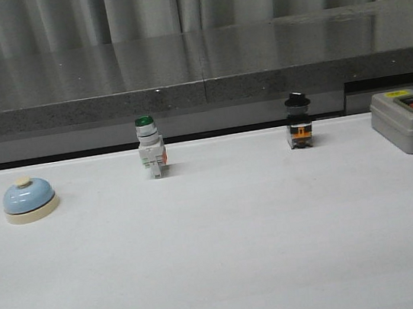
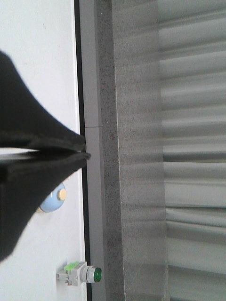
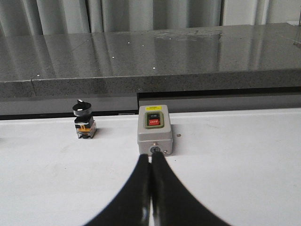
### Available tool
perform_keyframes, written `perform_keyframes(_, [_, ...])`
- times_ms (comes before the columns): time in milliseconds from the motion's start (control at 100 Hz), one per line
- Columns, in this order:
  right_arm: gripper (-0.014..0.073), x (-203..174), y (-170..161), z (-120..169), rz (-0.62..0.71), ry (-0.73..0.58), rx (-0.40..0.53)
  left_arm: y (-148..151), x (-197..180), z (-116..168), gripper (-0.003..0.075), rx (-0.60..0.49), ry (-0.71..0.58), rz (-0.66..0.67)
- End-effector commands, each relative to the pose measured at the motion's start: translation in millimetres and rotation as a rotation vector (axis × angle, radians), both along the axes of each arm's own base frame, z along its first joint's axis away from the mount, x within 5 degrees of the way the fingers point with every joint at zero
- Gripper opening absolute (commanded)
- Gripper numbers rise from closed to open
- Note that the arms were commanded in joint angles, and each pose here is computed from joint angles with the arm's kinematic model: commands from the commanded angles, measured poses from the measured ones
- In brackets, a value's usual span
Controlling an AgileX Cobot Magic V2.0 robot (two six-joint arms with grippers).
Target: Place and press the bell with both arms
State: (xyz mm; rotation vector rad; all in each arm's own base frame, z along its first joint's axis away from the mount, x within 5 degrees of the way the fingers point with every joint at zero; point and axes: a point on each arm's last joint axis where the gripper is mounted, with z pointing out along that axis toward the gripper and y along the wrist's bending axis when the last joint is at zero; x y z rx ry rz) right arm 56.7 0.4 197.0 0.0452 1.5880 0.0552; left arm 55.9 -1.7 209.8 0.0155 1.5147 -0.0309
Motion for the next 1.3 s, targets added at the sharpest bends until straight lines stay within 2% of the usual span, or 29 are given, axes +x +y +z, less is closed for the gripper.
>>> perform_keyframes(0, [-0.0060,-2,0,13,-0.004,-0.116,-0.007,0,-1,-5,-0.0020,-0.012,-0.068,0.003])
perform_keyframes(470, [-0.0060,-2,0,13,-0.004,-0.116,-0.007,0,-1,-5,-0.0020,-0.012,-0.071,0.003])
perform_keyframes(670, [-0.0060,-2,0,13,-0.004,-0.116,-0.007,0,-3,8,-0.0020,-0.012,-0.071,0.003])
perform_keyframes(970, [-0.0060,-2,0,13,-0.004,-0.116,-0.007,-1,1,64,-0.0020,-0.059,0.043,-0.008])
perform_keyframes(1290, [-0.0060,-2,0,13,-0.004,-0.116,-0.007,-3,39,138,-0.0020,-0.057,0.286,-0.017])
